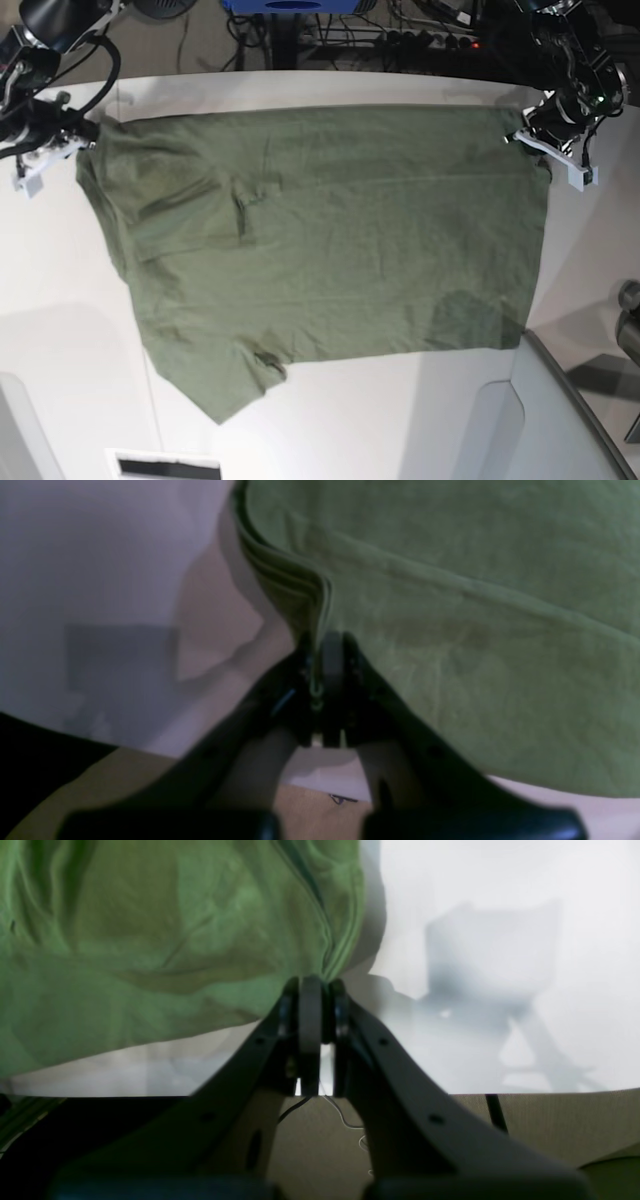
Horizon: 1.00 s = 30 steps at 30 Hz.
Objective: Layout the t-shirt on the table in an organized manner, then fold the t-shirt properly
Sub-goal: 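Pull the held edge toward the robot with both grippers to flatten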
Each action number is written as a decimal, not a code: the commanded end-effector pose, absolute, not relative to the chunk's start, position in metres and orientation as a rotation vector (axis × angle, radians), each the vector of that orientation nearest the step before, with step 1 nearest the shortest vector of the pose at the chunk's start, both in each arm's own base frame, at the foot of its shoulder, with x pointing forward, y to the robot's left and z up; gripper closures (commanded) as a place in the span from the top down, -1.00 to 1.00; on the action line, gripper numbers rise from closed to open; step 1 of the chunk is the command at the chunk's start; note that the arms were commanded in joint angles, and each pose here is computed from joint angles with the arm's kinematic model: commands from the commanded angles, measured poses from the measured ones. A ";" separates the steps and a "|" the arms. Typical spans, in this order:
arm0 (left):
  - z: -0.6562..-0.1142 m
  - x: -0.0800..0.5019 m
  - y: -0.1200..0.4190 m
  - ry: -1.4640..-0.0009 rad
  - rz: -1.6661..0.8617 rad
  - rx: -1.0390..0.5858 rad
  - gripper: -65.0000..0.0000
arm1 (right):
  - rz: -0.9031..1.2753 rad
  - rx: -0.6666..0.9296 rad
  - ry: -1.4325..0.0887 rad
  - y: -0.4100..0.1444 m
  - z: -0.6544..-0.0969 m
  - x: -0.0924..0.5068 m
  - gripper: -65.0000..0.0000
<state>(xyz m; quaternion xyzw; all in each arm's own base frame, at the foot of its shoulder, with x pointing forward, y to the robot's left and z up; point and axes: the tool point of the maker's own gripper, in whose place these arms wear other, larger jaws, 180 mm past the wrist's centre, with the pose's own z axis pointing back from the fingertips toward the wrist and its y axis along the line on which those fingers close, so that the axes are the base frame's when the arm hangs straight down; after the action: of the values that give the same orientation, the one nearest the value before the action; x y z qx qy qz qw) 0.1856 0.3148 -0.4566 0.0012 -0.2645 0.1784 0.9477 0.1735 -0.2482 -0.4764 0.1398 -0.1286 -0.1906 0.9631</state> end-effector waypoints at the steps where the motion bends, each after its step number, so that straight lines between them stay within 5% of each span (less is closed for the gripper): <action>1: -0.447 0.192 0.324 -0.575 0.360 0.023 -1.00 | -0.384 0.260 -0.287 -0.258 -0.469 0.177 -1.00; 30: -0.461 0.174 0.310 -0.498 0.237 0.083 -1.00 | -0.460 0.223 -0.315 -0.276 -0.473 0.160 -1.00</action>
<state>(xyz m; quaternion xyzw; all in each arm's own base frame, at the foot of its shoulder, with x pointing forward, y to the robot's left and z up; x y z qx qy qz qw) 0.1674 0.3012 -0.4711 0.0293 -0.2289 0.1203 0.9656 0.1535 -0.2653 -0.4810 0.1209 -0.1385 -0.2289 0.9559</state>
